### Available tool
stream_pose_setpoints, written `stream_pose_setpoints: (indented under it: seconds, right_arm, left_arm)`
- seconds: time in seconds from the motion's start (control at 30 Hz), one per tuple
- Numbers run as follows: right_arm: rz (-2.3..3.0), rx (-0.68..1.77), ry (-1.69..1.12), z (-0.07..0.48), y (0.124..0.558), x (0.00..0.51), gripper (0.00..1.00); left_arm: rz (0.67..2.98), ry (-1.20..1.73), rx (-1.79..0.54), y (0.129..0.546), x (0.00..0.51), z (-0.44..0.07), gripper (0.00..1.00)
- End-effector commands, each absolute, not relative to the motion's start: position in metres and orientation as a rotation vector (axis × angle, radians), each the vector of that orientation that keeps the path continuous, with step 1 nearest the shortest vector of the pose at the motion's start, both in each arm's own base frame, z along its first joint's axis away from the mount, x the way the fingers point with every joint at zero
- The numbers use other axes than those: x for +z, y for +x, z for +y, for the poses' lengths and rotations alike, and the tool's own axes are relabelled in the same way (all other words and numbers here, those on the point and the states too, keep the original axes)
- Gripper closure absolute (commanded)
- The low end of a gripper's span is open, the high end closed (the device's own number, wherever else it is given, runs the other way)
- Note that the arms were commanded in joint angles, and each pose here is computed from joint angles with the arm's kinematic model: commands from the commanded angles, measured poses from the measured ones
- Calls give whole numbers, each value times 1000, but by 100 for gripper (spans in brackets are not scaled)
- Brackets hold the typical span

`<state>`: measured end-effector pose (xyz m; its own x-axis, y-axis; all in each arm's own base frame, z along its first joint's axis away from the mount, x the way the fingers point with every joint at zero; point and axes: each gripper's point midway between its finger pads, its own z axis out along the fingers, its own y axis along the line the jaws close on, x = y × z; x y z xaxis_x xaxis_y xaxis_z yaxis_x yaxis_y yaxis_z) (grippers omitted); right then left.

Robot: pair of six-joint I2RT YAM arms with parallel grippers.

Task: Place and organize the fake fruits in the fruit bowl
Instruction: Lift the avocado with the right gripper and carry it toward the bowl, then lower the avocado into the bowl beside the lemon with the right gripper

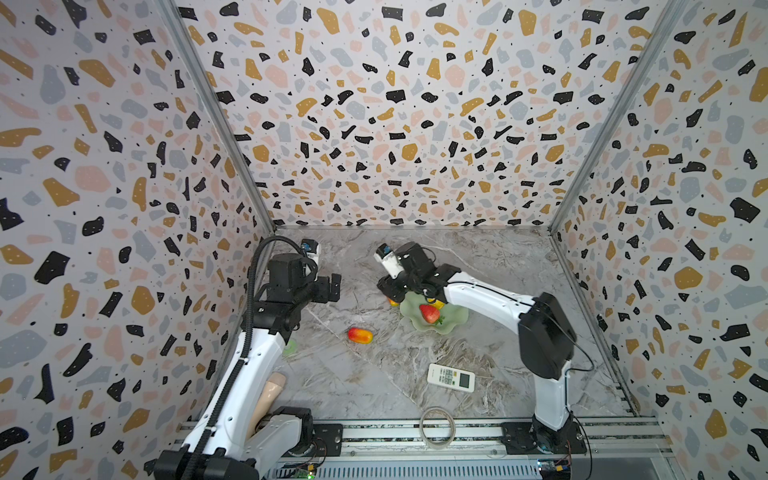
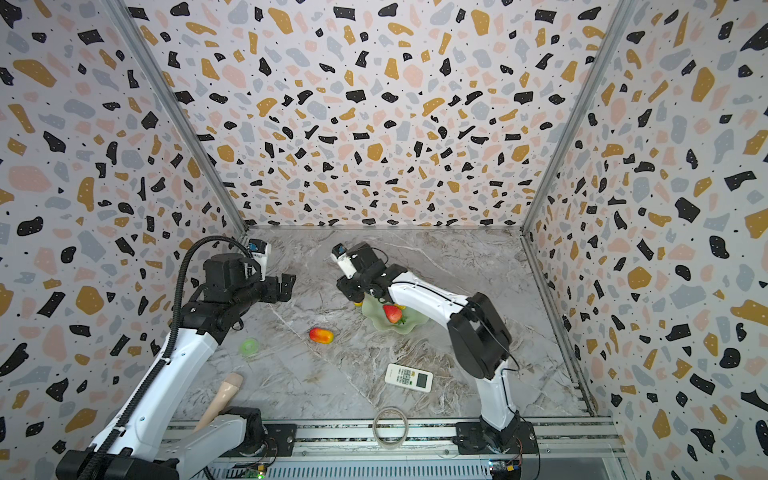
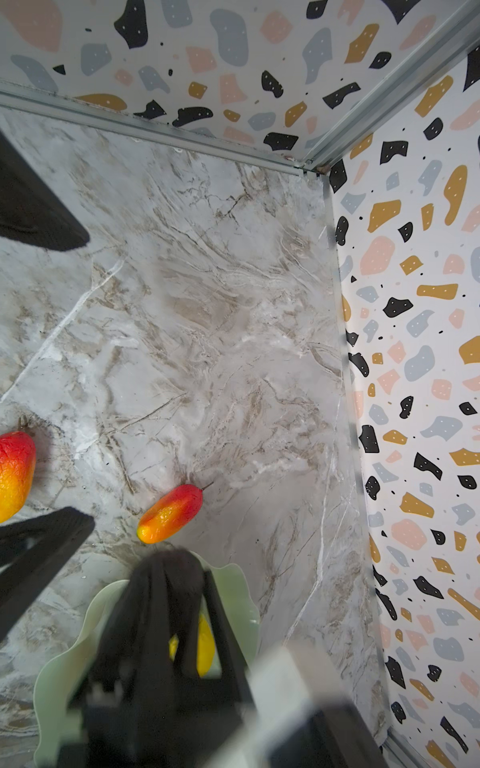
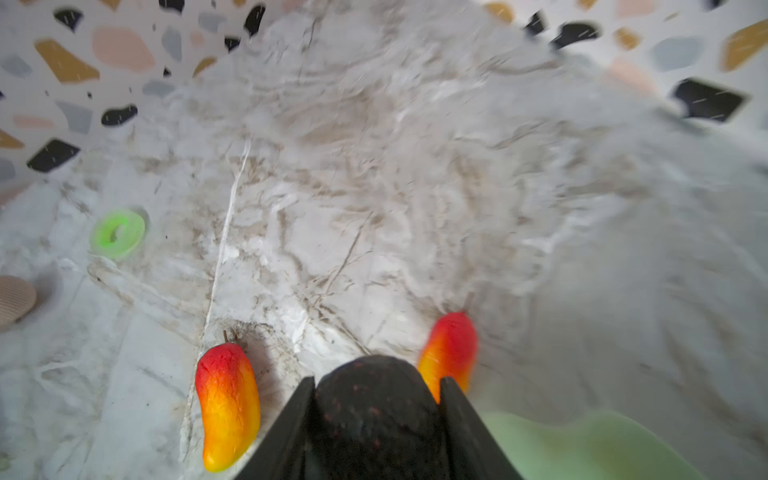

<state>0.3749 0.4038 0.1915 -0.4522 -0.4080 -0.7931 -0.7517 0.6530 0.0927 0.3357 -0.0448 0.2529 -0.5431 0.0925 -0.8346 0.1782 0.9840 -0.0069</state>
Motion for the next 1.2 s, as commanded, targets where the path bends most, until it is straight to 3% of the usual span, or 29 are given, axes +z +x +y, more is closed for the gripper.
stream_pose_setpoints:
  seconds: [0.0,0.13,0.3,0.6,1.17]
  right_arm:
    - [2055,478,-677,340,397,232,61]
    - [2108,398,-453,264,405,224,61]
    - [2168,349,-293,211,402,198,61]
    - [2257,431,-274,219,400,141,61]
    - [2296,390,-235,219,412,110,58]
  left_arm:
    - [2115,197,-116,339,259,-45,0]
    - [2114,199,-120,339,259,-46,1]
    - [2113,200,-128,339,259,-47,0]
    - [2113,202,-130,339,258,-48,0]
    - [2115,201,-127,339,258,-47,0]
